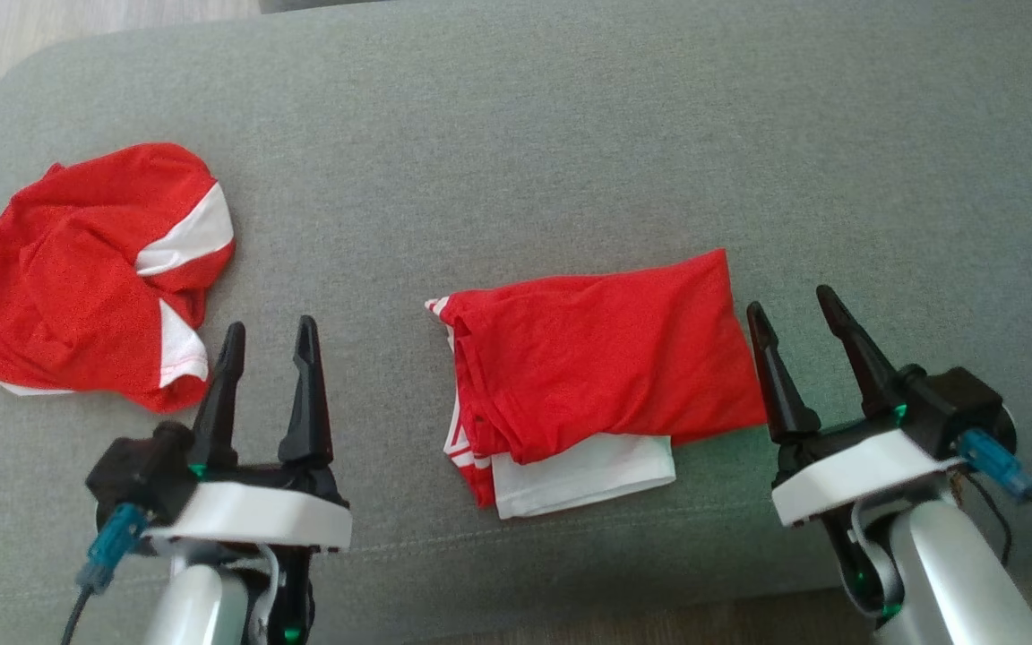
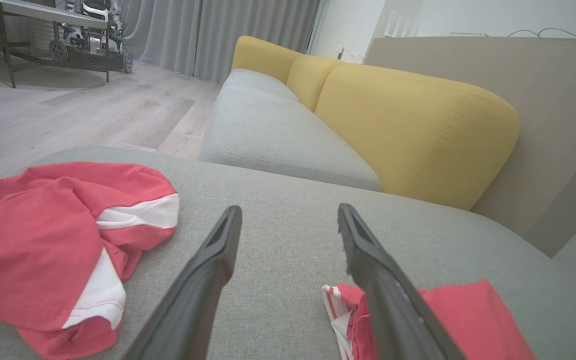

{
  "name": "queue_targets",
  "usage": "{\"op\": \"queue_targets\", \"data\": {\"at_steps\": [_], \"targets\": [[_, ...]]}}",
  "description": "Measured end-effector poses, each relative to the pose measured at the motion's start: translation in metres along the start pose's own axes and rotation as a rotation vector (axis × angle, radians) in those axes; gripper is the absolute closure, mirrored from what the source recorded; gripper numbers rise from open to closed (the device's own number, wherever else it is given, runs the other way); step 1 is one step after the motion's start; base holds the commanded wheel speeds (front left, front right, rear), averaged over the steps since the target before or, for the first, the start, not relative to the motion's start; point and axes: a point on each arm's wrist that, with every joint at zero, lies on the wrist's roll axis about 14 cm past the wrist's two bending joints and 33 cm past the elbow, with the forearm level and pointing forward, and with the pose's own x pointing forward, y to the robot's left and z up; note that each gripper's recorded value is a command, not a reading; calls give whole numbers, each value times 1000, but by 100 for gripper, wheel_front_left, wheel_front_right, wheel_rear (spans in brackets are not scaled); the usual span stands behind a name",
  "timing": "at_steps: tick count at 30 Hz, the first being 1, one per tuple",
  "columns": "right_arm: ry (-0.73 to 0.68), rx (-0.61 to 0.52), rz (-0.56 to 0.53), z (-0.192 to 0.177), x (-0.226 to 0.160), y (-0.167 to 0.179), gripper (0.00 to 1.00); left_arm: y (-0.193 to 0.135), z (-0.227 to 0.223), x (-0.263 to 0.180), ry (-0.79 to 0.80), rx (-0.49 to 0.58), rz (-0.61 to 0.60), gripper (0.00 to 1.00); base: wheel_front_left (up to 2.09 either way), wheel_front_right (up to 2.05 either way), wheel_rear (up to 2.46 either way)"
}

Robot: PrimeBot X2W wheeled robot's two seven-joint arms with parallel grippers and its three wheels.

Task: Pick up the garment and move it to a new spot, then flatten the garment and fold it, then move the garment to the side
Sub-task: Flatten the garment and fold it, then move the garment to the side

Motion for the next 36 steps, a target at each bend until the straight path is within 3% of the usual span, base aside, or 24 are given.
{"op": "queue_targets", "data": {"at_steps": [14, 30, 36], "targets": [[-4, 21, -12, -1, -3, 3, 0, -5, -2, -5, 9, 7, -11, 0, 0, 0, 0], [188, 136, -93, -68, 16, -19, 0, 6, -17, 9, 43, 5, 16, 0, 0, 0, 0], [275, 188, -86, -97, 22, -12, 0, 14, -21, 12, 51, 9, 35, 0, 0, 0, 0]]}}
